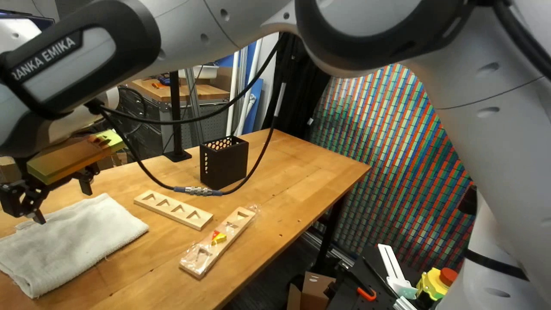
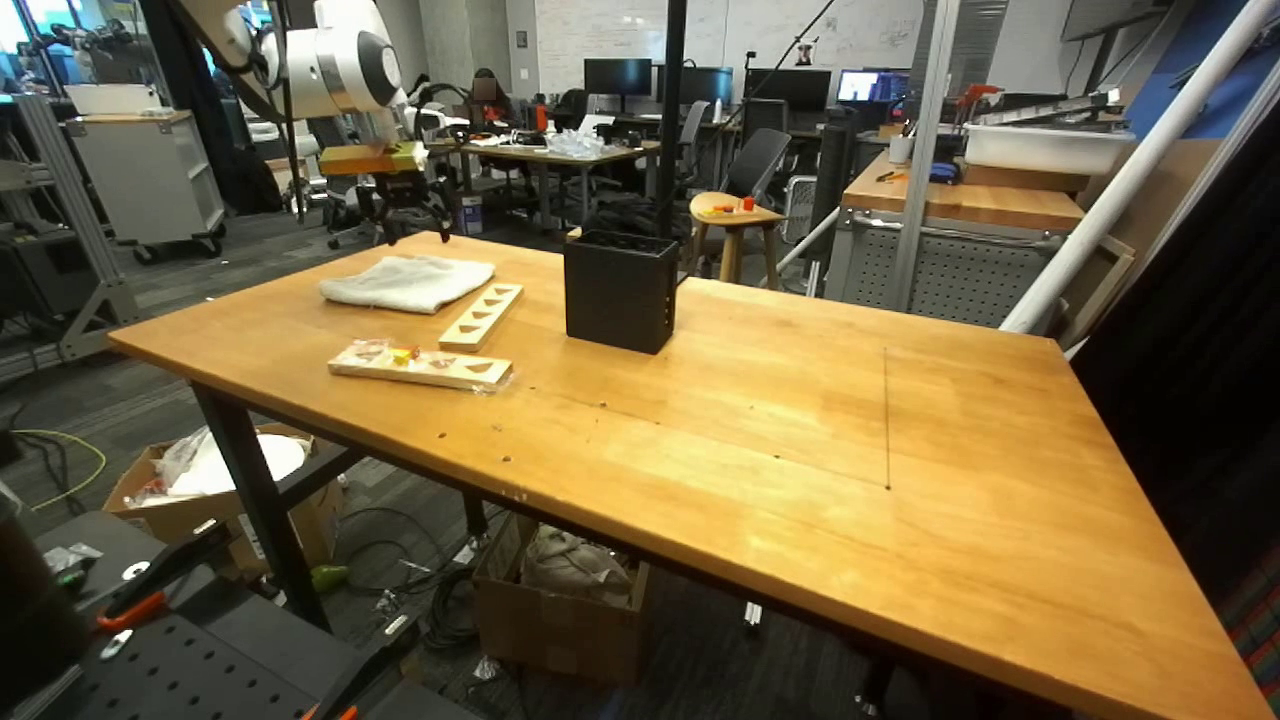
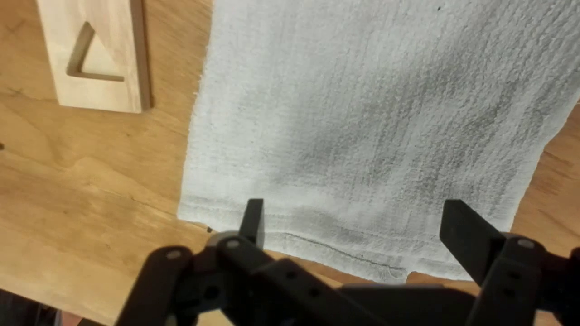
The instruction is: Put the towel inside the black basket
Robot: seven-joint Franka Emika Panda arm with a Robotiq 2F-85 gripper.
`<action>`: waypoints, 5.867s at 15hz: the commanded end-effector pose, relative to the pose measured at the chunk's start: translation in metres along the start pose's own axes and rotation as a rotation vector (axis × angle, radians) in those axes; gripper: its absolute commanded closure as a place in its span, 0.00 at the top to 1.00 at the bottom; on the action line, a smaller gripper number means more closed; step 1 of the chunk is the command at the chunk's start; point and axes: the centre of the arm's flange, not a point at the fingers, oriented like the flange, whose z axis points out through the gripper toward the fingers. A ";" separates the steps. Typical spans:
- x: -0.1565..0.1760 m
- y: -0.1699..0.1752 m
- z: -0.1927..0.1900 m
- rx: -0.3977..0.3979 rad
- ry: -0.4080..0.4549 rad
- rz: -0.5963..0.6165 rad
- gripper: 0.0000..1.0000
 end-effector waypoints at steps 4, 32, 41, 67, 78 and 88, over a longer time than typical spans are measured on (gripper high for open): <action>0.019 -0.010 0.055 0.099 -0.039 0.019 1.00; -0.030 0.012 -0.036 0.043 -0.141 -0.003 0.03; -0.076 0.125 -0.131 -0.020 -0.126 0.020 0.03; -0.140 0.367 -0.149 -0.004 -0.149 0.015 0.03; -0.138 0.376 -0.091 0.111 -0.138 0.067 0.03; -0.139 0.390 -0.052 0.164 -0.146 0.070 0.03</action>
